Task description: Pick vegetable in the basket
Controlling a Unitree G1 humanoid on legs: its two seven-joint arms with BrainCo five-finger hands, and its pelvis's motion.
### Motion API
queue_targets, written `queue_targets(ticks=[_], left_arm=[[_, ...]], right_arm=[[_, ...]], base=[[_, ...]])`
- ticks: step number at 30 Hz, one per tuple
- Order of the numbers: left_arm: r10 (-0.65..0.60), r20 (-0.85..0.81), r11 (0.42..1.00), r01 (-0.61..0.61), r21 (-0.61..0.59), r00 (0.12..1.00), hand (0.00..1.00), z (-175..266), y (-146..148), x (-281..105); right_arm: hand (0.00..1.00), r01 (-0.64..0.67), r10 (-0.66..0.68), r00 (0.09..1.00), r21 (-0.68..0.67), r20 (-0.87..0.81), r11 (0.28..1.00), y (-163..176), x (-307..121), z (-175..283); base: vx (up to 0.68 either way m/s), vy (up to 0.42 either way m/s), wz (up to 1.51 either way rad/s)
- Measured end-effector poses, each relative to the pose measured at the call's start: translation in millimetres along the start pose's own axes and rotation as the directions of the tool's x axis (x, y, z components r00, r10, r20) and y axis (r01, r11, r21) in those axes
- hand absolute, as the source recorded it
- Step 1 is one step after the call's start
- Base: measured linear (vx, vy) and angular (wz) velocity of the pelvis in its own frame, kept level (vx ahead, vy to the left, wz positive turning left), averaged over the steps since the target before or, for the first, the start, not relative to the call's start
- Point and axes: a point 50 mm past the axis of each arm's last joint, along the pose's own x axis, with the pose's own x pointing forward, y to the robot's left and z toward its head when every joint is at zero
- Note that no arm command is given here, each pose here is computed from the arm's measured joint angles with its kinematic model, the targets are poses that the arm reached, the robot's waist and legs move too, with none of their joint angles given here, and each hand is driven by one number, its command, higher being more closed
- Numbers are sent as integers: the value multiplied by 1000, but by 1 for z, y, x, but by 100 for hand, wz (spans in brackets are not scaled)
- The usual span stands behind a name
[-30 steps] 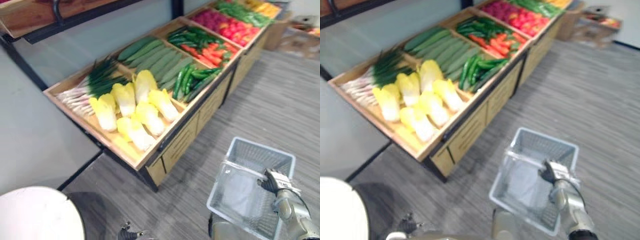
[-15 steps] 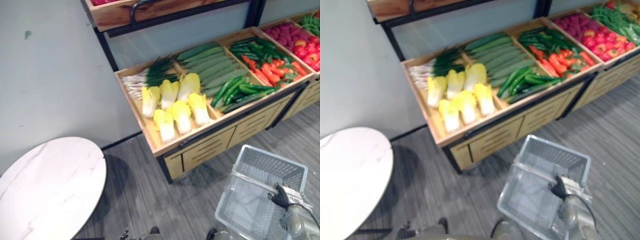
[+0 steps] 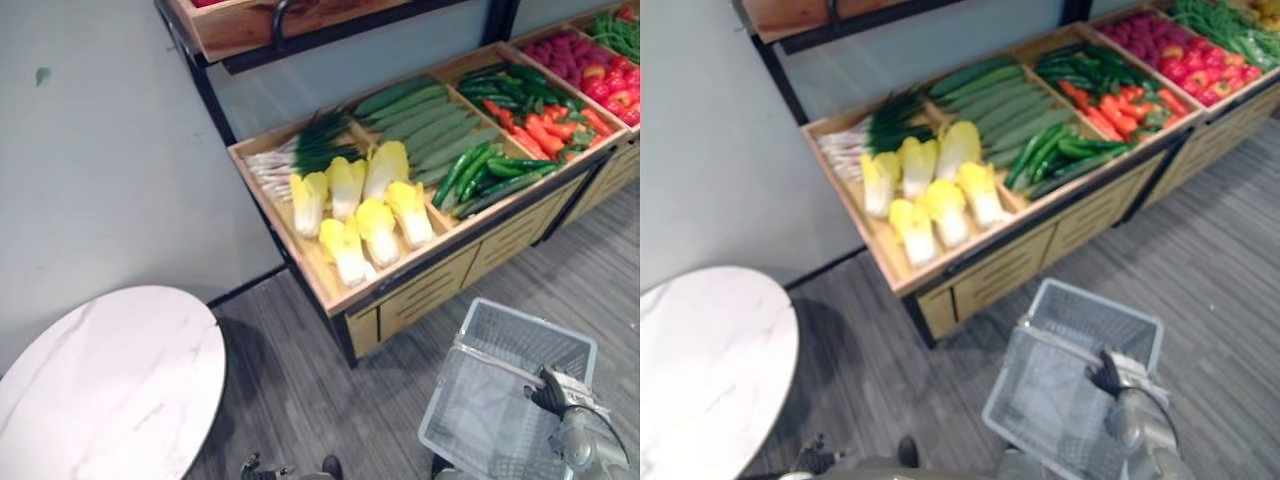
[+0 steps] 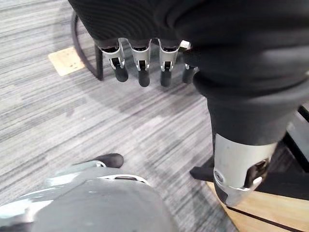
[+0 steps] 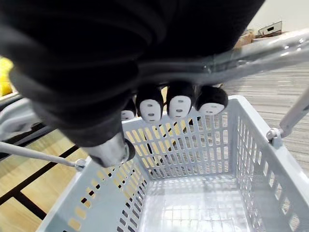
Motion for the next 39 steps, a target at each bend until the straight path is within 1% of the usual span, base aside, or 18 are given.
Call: queue_targets(ticks=[8,13,16,22,25,27,29,31,35,38,39], left_arm=[[26,18,999,-27,32,999,0,5,13,3],[29,24,999,-30,39,999,0,7,15,4],[19,32,996,-22,86,999,0,8,15,4],[15,29,995,-17,102,999,0,6,15,3],[15,29,994,-18,103,999,0,6,15,3],[8,27,993,-11,116,1000,0,5,14,3],[-1,6,990,0,143,1000,0,-1,13,2],[15,-4,988,-14,152,1000,0,-4,20,2],[23,-4,988,-22,153,1000,0,-4,23,2],[29,10,987,-30,155,1000,0,0,25,3],[44,21,986,-47,162,999,0,3,31,4]], right_arm=[[100,-64,64,998,-9,11,998,15,-1,7],[100,-89,89,996,8,5,996,23,-5,8],[100,-94,94,996,11,5,996,25,-6,8],[100,-113,113,994,8,0,994,28,-9,6],[100,-116,116,993,6,5,993,29,-9,7],[100,-96,96,995,9,14,995,24,-4,11],[100,-49,49,998,12,27,999,13,5,15],[100,-64,64,998,10,21,998,16,3,14],[100,-98,97,994,14,41,995,25,-1,19],[100,-89,88,994,22,62,996,24,2,25],[100,-90,88,994,26,64,996,25,2,26]], base=[[50,25,-32],[29,15,-7],[1,7,-1],[-1,-1,-1],[-7,6,-17],[-51,12,-38],[-74,23,-21],[41,-10,25],[98,-71,22],[232,-256,27],[324,-451,34]])
